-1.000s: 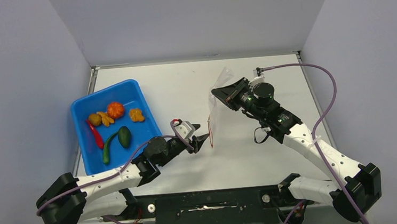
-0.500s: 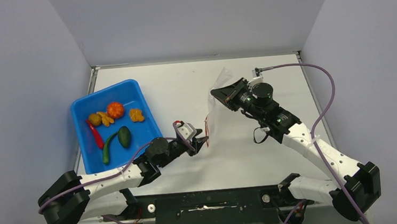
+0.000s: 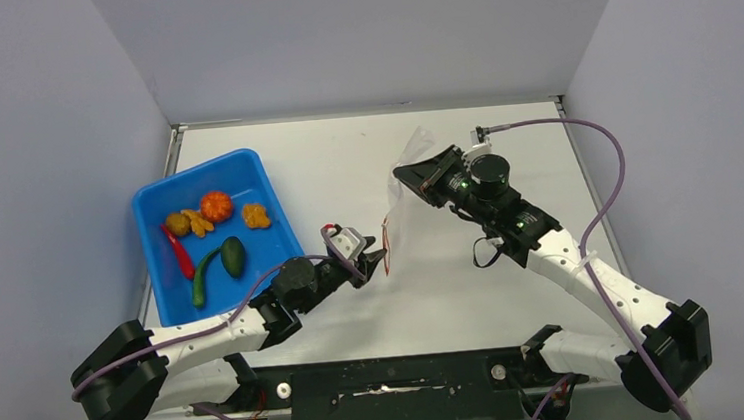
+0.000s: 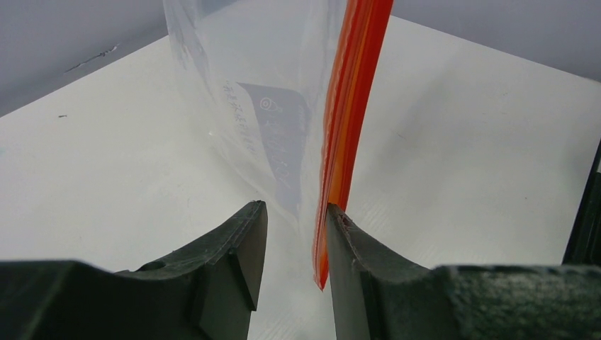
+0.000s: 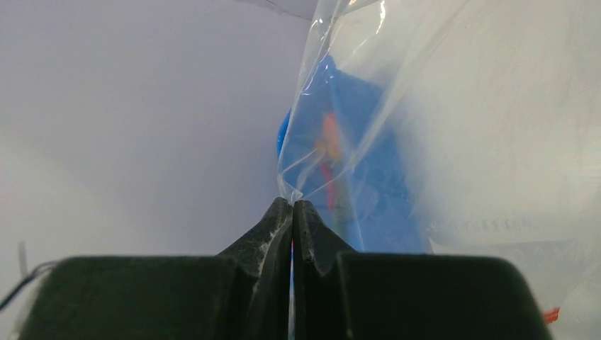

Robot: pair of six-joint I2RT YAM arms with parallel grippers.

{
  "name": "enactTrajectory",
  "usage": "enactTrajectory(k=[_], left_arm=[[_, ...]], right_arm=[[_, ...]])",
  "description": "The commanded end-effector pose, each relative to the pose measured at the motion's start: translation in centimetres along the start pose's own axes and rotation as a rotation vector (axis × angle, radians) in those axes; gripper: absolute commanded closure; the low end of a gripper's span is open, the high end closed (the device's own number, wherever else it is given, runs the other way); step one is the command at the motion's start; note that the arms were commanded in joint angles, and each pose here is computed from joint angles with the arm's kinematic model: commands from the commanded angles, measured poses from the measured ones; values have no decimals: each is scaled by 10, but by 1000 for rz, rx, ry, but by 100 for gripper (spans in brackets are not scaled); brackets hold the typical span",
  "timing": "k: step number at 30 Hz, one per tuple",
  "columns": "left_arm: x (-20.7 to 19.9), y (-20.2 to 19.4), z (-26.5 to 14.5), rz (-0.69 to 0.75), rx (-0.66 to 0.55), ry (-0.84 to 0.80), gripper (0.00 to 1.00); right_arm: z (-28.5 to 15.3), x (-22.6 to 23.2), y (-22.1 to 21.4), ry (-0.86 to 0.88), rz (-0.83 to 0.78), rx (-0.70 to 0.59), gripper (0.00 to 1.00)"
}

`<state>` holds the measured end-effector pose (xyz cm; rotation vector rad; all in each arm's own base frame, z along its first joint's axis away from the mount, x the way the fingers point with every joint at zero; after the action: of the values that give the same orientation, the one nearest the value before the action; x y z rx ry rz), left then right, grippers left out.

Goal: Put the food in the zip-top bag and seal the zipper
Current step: Open the zipper of the food storage bag.

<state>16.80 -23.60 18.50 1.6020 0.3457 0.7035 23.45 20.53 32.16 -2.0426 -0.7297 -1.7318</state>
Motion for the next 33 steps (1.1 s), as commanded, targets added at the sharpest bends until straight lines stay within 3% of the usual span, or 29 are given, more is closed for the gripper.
enactTrajectory(k=[1, 10, 11, 12, 14, 17, 21, 24, 28, 33], left_arm=[[10, 23, 8, -8, -109, 89, 65], [12, 25, 20, -2, -137, 124, 68], [12, 26, 20, -3, -148, 129, 77], [13, 28, 21, -5, -163, 129, 94], [12, 33, 20, -14, -186, 121, 100], [12, 42, 17, -45, -221, 109, 100], [13, 51, 8, -110, -245, 108, 100], [12, 56, 4, -159, -243, 97, 100], [11, 57, 0, -246, -185, 102, 100], [17, 68, 4, -392, -28, 153, 100]], right_arm=[[2, 14, -1, 78, 6, 3, 100], [5, 6, -2, 57, 5, 7, 100], [6, 3, -1, 49, -7, 2, 100], [7, 0, -1, 33, -15, -3, 100], [8, -6, 2, 8, -39, -15, 99], [7, -15, 7, -34, -90, -31, 87], [-1, -26, 17, -136, -190, -84, 48], [-13, -32, 28, -176, -261, -115, 32], [-37, -33, 43, -198, -381, -169, 25], [-63, -34, 50, -226, -558, -212, 27]])
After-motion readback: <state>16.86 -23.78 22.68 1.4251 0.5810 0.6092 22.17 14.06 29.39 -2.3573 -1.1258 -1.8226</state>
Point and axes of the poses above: each gripper's point midway between its finger pads, its own z axis out along the fingers, its own x axis along the line the jaws close on, y = z × x, the point moved 9 cm from there along -z, back along the fingers, and after that the axes turned 15 degrees about z, right-handed, at the moved point
